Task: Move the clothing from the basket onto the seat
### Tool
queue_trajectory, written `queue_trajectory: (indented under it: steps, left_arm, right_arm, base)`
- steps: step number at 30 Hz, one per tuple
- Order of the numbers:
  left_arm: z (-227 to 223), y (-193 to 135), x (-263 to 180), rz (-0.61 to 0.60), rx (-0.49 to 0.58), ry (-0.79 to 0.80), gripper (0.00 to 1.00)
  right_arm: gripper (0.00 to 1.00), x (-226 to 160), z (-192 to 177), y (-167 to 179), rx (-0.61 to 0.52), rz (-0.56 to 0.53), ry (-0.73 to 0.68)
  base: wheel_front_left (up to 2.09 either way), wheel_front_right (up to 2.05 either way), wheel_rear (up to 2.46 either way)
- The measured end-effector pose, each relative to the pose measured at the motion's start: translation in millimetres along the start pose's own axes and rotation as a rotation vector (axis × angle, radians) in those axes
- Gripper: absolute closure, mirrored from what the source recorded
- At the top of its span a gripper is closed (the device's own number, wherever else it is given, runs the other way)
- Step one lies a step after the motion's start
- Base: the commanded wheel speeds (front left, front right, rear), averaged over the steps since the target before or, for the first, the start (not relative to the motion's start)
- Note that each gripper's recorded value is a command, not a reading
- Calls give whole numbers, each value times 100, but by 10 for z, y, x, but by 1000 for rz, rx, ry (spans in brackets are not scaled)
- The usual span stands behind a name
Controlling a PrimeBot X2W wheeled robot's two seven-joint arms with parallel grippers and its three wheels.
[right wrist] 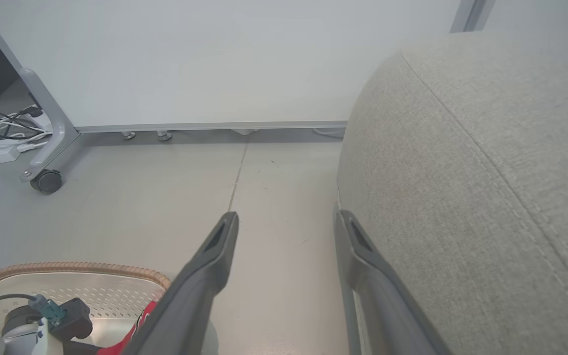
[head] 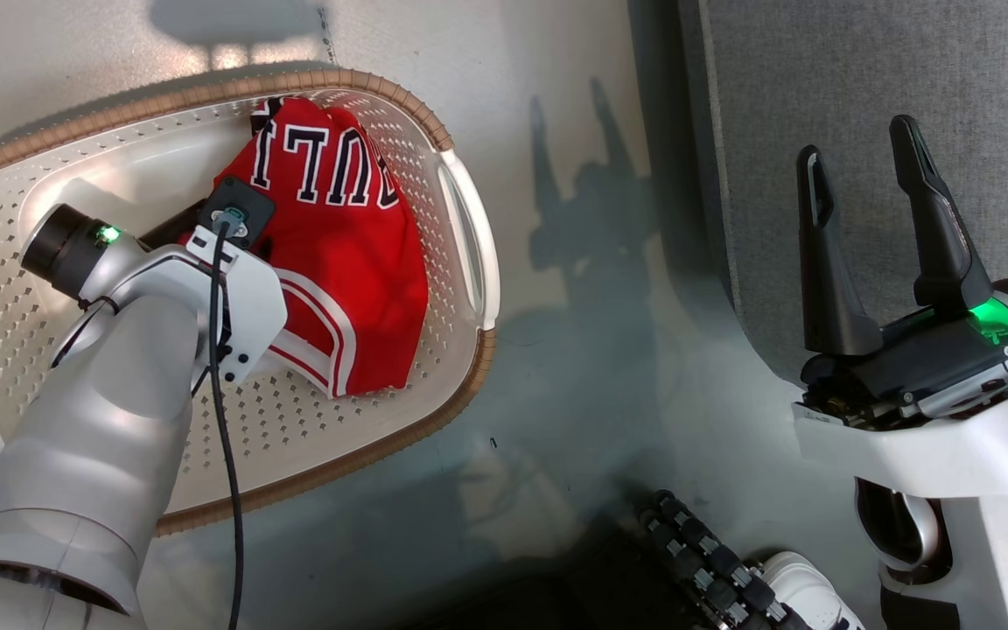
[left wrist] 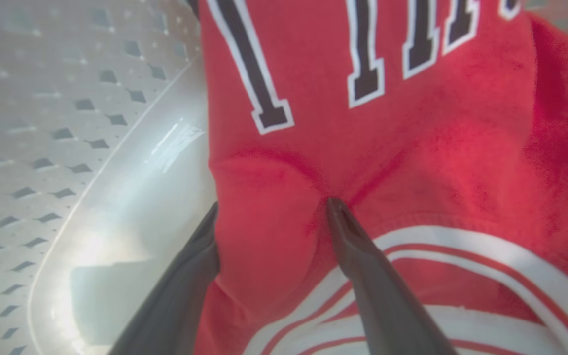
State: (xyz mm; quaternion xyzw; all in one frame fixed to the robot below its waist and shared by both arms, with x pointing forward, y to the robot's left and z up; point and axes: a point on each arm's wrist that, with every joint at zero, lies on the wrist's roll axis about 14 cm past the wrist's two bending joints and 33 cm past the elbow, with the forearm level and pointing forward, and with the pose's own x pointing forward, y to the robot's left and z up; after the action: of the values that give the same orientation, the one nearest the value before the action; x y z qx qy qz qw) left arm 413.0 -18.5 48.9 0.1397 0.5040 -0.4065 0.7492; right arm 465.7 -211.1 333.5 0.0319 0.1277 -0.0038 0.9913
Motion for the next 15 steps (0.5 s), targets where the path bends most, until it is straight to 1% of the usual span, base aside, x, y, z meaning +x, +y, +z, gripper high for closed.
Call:
queue_trajectory:
  steps: [9, 15]
  left_arm:
    - [-232, 14, -1, -6, 46, 151, 0]
    - [-369, 50, -18, 3, 55, 226, 0]
  right_arm:
    - [0, 2, -10, 44, -4, 12, -1]
    - [0, 4, -36, 64, -1, 17, 5]
  base:
    - [0, 0, 0]
    - [0, 0, 0]
